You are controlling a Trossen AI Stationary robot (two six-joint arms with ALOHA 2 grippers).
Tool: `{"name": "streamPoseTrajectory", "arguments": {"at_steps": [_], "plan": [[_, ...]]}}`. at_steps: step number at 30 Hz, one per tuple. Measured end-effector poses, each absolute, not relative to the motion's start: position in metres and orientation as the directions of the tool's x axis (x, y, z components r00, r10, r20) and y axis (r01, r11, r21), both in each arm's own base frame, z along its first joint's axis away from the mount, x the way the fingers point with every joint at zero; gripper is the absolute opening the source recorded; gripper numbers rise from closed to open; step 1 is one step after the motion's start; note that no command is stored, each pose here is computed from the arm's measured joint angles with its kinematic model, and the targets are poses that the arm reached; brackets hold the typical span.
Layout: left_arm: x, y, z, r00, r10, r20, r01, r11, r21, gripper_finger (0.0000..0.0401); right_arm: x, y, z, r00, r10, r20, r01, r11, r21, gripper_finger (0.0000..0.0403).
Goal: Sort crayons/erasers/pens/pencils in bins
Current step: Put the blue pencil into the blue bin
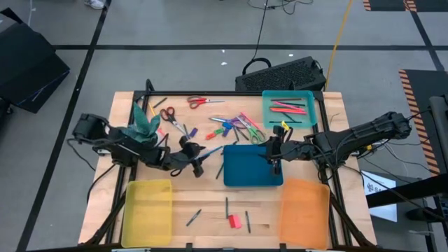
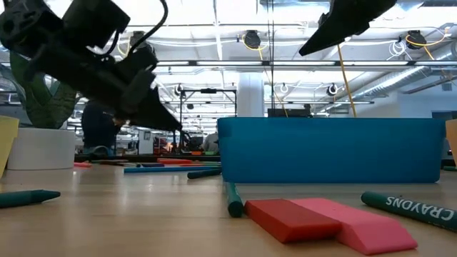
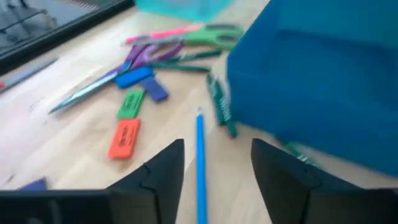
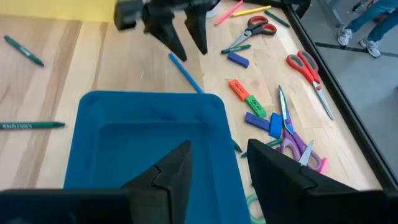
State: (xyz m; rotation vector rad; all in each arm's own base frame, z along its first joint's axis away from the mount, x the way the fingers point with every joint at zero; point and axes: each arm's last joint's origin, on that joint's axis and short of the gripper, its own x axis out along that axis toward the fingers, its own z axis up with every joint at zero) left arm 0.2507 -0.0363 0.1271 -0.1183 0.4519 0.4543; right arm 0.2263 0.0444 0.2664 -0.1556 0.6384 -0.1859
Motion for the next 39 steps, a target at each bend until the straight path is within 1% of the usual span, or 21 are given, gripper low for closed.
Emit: {"name": "streamPoseTrajectory", "arguments": {"at_steps": [3,6,13,18,26,29,32,35,37,39], "plan": [[0.254,-0.035,0.115,0.768,0.426,-0.479,-0.485,0.874,0.001,0.0214,0.227,0.044,0.267,0.791,-0.222,-0.570,0.128,0.971,-0.200,0.0146],[0.258,-0.036,0.104,0.749,0.445,-0.491,-0.515,0.857,-0.008,0.0224,0.227,0.044,0.268,0.798,-0.221,-0.561,0.131,0.972,-0.196,0.0146],[0.267,-0.035,0.082,0.762,0.471,-0.444,-0.536,0.844,-0.025,0.0225,0.228,0.045,0.269,0.807,-0.218,-0.548,0.134,0.973,-0.189,0.0146],[0.268,-0.030,0.064,0.752,0.485,-0.446,-0.545,0.839,-0.006,0.0225,0.228,0.045,0.269,0.807,-0.218,-0.548,0.134,0.973,-0.189,0.0146],[0.269,-0.027,0.054,0.754,0.498,-0.429,-0.553,0.833,-0.006,0.0223,0.228,0.045,0.269,0.807,-0.217,-0.550,0.145,0.974,-0.172,0.0146],[0.269,-0.027,0.051,0.753,0.492,-0.437,-0.549,0.836,-0.004,0.0200,0.228,0.045,0.269,0.807,-0.217,-0.549,0.144,0.974,-0.173,0.0146],[0.266,-0.027,0.045,0.760,0.473,-0.445,-0.525,0.851,0.007,0.0150,0.229,0.045,0.270,0.812,-0.216,-0.543,0.142,0.974,-0.175,0.0146],[0.263,-0.027,0.039,0.771,0.476,-0.423,-0.519,0.854,0.013,0.0094,0.230,0.045,0.271,0.819,-0.214,-0.532,0.136,0.974,-0.182,0.0146],[0.263,-0.026,0.035,0.774,0.479,-0.414,-0.523,0.852,0.009,0.0065,0.230,0.045,0.272,0.825,-0.213,-0.523,0.137,0.974,-0.181,0.0146],[0.262,-0.025,0.032,0.776,0.485,-0.403,-0.526,0.850,0.011,0.0046,0.231,0.045,0.273,0.835,-0.212,-0.507,0.141,0.974,-0.175,0.0146]]}}
